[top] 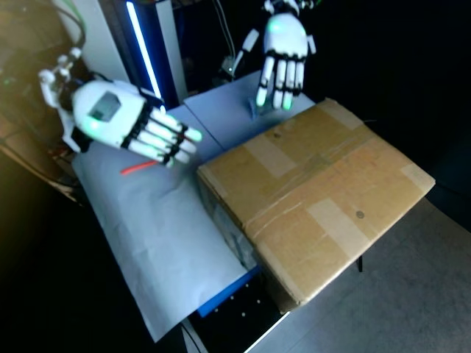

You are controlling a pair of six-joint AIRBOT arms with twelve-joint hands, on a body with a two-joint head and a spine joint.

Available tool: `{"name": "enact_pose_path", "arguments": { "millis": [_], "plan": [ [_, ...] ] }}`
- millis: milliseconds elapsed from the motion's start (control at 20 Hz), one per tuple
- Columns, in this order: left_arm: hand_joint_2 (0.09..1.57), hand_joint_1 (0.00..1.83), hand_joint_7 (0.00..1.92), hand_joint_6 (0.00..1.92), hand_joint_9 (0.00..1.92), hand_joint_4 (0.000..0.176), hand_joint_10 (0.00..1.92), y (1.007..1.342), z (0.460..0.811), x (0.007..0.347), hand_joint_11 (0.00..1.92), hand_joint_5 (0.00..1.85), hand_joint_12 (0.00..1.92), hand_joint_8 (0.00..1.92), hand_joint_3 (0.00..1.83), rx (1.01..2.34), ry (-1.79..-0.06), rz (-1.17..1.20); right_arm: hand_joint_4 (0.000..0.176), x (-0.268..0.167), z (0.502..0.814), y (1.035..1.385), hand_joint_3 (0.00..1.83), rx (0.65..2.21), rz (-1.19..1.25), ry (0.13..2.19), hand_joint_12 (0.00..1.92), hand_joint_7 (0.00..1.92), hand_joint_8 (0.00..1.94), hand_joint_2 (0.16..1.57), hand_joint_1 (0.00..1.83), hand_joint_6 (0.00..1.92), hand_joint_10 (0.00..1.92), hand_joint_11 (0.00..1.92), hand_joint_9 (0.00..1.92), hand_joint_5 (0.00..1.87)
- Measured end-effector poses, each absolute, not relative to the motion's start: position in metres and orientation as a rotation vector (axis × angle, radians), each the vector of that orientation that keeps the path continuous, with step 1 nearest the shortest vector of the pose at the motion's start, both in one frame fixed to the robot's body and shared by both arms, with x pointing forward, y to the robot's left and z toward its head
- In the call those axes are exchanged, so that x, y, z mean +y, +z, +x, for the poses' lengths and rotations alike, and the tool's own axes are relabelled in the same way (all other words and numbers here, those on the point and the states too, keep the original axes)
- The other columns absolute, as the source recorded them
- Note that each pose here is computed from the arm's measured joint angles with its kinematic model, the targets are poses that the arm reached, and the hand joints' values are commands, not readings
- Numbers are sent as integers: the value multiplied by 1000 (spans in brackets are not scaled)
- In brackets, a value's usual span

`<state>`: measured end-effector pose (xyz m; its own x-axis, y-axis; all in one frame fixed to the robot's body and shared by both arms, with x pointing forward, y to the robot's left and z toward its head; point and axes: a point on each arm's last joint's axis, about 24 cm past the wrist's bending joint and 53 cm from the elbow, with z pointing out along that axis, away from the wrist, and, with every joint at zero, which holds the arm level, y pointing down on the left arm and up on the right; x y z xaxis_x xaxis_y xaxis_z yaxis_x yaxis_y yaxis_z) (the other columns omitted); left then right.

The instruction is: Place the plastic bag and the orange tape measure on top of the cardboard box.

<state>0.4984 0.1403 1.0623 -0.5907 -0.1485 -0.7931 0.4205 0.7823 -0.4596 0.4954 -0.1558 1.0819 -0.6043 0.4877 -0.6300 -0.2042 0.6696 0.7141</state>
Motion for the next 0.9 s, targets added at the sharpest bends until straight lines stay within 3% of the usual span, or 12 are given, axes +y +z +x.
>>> {"name": "enact_pose_path", "arguments": {
  "millis": [50, 100, 200, 300, 450, 500, 550, 700, 800, 850, 900],
  "plan": [
    [866, 650, 145, 7, 0, 152, 501, 1059, 500, 143, 0, 183, 1408, 5, 0, 2072, -781, 200, 9, -156, 497, 1078, 0, 2000, 225, 984, 1459, 246, 1, 859, 731, 8, 754, 0, 20, 270],
    [865, 662, 155, 9, 0, 139, 545, 1056, 501, 144, 0, 199, 1439, 8, 0, 2075, -773, 202, 11, -156, 497, 1074, 0, 2006, 233, 983, 1544, 253, 4, 851, 704, 5, 811, 0, 0, 265],
    [870, 626, 144, 3, 0, 140, 516, 1050, 503, 145, 0, 188, 1444, 2, 0, 2084, -751, 203, 21, -156, 497, 1058, 0, 2039, 253, 979, 1408, 260, 4, 851, 682, 2, 736, 0, 4, 259],
    [866, 626, 160, 10, 0, 136, 556, 1036, 502, 144, 0, 217, 1479, 7, 0, 2119, -751, 190, 0, -152, 494, 1043, 0, 2079, 264, 982, 1281, 273, 2, 840, 692, 10, 668, 0, 47, 281],
    [877, 636, 157, 5, 0, 121, 477, 1031, 503, 143, 0, 231, 1306, 2, 2, 2124, -753, 180, 0, -150, 493, 1038, 5, 2083, 255, 979, 1252, 271, 4, 869, 675, 3, 641, 0, 80, 265],
    [885, 619, 166, 5, 0, 119, 518, 1030, 505, 142, 0, 242, 1332, 4, 2, 2116, -758, 172, 0, -149, 494, 1037, 1, 2078, 250, 981, 1179, 268, 2, 863, 638, 0, 593, 0, 91, 251],
    [892, 625, 160, 3, 0, 125, 519, 1030, 505, 140, 0, 241, 1395, 1, 2, 2111, -763, 162, 0, -147, 494, 1036, 0, 2073, 249, 988, 1221, 290, 9, 863, 634, 6, 578, 0, 122, 263],
    [881, 686, 215, 15, 0, 114, 647, 1028, 506, 139, 0, 316, 1526, 15, 0, 2102, -747, 181, 0, -144, 496, 1035, 5, 2061, 247, 998, 1340, 371, 35, 877, 658, 35, 689, 0, 154, 352],
    [900, 656, 222, 8, 0, 111, 621, 1027, 506, 139, 0, 322, 1519, 10, 5, 2103, -745, 176, 0, -143, 496, 1034, 4, 2058, 248, 1002, 1342, 402, 58, 904, 717, 53, 742, 0, 143, 412],
    [914, 682, 273, 13, 0, 78, 769, 1024, 506, 142, 0, 376, 1603, 19, 2, 2107, -736, 171, 0, -143, 496, 1034, 2, 2056, 248, 1003, 1354, 397, 65, 909, 756, 60, 779, 0, 125, 437],
    [965, 554, 275, 10, 0, 83, 779, 1023, 505, 145, 0, 387, 1650, 14, 12, 2109, -729, 173, 0, -143, 496, 1034, 9, 2057, 247, 1003, 1354, 392, 68, 928, 756, 67, 791, 0, 112, 455]
  ]
}}
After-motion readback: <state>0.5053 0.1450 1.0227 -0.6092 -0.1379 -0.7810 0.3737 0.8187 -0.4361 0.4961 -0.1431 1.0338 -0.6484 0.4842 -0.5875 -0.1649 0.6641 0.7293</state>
